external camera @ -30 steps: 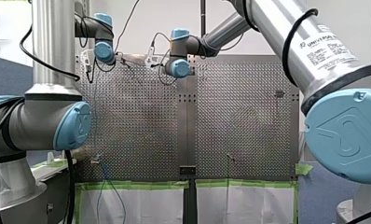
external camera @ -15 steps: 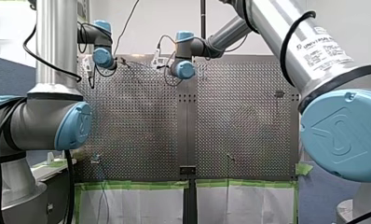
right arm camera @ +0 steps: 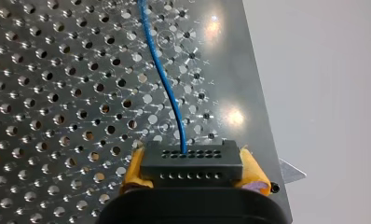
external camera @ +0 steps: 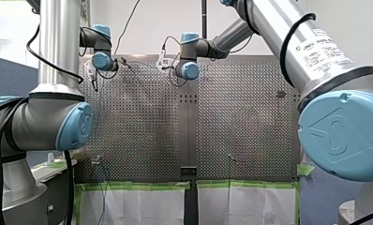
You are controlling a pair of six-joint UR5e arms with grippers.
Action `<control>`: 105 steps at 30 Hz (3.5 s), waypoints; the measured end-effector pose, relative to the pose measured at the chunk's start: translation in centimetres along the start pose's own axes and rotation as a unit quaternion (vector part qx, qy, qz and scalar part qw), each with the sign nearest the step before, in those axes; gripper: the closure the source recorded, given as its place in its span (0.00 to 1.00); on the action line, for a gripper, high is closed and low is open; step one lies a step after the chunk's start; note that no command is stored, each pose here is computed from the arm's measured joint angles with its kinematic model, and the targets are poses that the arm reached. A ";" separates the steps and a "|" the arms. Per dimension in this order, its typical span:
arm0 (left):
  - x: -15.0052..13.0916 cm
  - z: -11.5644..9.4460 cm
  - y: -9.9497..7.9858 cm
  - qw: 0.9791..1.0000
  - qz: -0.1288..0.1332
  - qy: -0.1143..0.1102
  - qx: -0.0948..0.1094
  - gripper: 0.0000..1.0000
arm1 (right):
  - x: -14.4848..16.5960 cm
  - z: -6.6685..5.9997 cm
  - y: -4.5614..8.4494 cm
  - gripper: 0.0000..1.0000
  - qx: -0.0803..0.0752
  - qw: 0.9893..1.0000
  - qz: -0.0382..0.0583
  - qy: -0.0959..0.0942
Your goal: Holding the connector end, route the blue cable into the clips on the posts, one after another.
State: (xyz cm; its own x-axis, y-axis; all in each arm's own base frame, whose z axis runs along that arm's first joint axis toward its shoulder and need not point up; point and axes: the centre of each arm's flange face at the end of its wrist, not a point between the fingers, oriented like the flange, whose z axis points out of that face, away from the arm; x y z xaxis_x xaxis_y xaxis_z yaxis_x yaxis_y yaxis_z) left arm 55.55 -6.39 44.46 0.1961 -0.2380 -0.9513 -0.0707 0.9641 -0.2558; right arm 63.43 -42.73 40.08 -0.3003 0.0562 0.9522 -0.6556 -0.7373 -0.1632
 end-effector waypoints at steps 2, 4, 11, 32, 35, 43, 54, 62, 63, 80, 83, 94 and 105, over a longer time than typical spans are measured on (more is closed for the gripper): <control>0.1 0.5 0.0 1.000 -0.005 0.002 0.003 1.00 | 0.2 0.2 0.2 1.00 0.001 1.000 0.000 0.002; 0.5 1.0 0.0 1.000 -0.008 0.005 0.005 1.00 | 0.6 0.5 0.3 1.00 0.002 1.000 0.000 0.006; 0.8 1.6 0.4 1.000 -0.012 0.004 0.004 1.00 | 0.9 1.0 1.1 1.00 0.003 1.000 -0.002 0.010; 0.8 1.7 0.8 1.000 -0.015 0.004 -0.001 0.48 | -1.6 1.5 2.3 1.00 0.001 1.000 -0.003 -0.005; 0.7 1.6 1.0 1.000 -0.016 0.003 -0.010 0.35 | -1.6 1.4 2.3 1.00 0.002 1.000 -0.003 -0.006; 0.6 1.3 1.4 0.999 -0.028 0.011 -0.027 0.00 | -1.6 1.4 2.3 1.00 0.001 1.000 -0.003 -0.009; 1.3 0.0 2.2 0.995 -0.044 0.051 -0.078 0.00 | -1.5 1.4 2.4 1.00 0.000 1.000 -0.003 -0.012; 1.3 -2.2 2.2 0.991 -0.072 0.086 -0.072 0.00 | -1.5 1.3 2.4 1.00 -0.001 1.000 -0.003 -0.016; 1.3 -2.8 2.1 0.991 -0.075 0.092 -0.069 0.00 | -1.5 1.3 2.4 1.00 -0.001 1.000 -0.003 -0.016; 1.4 -11.0 -0.4 0.984 -0.084 0.156 -0.026 0.00 | -1.6 1.1 2.3 1.00 -0.001 1.000 -0.004 -0.023; 1.5 -12.5 -0.7 0.982 -0.084 0.165 -0.028 0.00 | -1.7 1.1 2.3 1.00 -0.001 1.000 -0.004 -0.023; -1.2 -15.4 -2.7 0.988 -0.066 0.137 0.001 0.00 | -1.8 1.0 2.0 1.00 0.001 1.000 -0.002 -0.025; -2.2 -15.3 -3.1 0.994 -0.018 0.107 0.016 0.00 | -1.8 1.0 2.1 1.00 0.000 1.000 -0.002 -0.027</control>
State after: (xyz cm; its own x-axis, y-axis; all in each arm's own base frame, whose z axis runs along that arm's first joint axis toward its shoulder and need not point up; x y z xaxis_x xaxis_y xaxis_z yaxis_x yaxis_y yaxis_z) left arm 40.40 -10.60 44.74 -0.0157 -0.2884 -0.9574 -0.0365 0.9570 -0.2877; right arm 63.30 -45.05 38.32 -0.2601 0.0236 0.9653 -0.6571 -0.7368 -0.1591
